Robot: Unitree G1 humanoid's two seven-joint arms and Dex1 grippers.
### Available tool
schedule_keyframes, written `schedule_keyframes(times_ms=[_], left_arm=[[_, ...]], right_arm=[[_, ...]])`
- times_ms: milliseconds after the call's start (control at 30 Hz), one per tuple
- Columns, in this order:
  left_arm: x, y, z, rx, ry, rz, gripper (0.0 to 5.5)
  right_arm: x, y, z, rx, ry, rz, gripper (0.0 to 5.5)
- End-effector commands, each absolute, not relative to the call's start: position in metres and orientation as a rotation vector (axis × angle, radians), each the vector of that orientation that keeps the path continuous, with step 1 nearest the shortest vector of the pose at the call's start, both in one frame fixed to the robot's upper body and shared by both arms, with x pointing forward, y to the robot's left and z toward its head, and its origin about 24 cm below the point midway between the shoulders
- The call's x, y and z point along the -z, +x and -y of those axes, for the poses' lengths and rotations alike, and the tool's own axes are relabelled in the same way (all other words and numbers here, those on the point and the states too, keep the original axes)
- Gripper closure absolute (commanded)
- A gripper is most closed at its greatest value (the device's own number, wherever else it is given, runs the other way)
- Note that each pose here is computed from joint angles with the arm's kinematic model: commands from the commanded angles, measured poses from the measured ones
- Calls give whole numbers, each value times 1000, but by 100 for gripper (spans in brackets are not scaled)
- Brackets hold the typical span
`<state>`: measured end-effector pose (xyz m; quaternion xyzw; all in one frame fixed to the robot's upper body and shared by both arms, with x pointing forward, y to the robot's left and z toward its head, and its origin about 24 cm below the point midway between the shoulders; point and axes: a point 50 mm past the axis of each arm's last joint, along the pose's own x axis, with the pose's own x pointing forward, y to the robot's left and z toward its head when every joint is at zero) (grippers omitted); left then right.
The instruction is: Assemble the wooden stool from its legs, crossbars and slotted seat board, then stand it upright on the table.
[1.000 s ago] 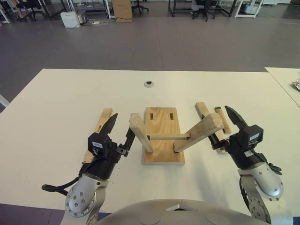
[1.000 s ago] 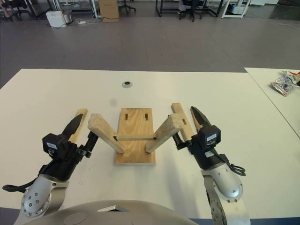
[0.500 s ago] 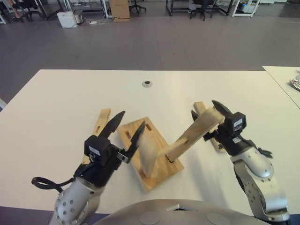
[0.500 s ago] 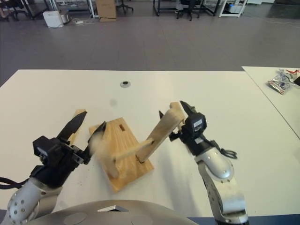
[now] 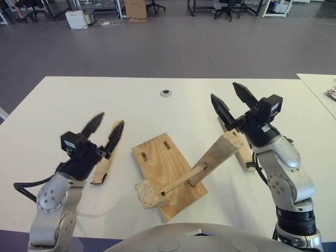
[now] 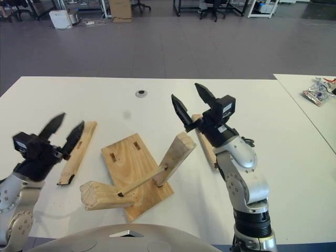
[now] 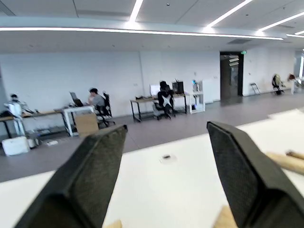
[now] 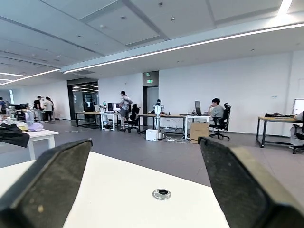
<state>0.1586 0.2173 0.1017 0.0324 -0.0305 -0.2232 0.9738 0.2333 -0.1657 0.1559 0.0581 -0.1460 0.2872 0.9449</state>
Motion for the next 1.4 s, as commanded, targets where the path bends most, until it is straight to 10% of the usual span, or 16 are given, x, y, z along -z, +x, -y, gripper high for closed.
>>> schedule_keyframes(times_ms=[33, 300, 600, 900, 1133, 1400], left_arm=[[-46, 129, -237, 571, 430, -405, 236], [-34, 153, -190, 988, 506, -361, 236], [-52, 269, -188, 787, 575, -195, 236], [-55, 180, -200, 1143, 395, -302, 236], [-51, 145, -192, 1181, 270, -360, 236], [-48, 81, -158, 1317, 7, -613, 236]], right_arm=[[-149, 242, 187, -537, 86, 239, 133], [-138, 247, 191, -512, 62, 228, 133], [-126, 241, 175, -527, 79, 215, 133], [-118, 244, 192, -556, 5, 166, 133], [-90, 231, 264, -1017, -410, -498, 133], [-78, 183, 240, -1445, -324, -727, 133]])
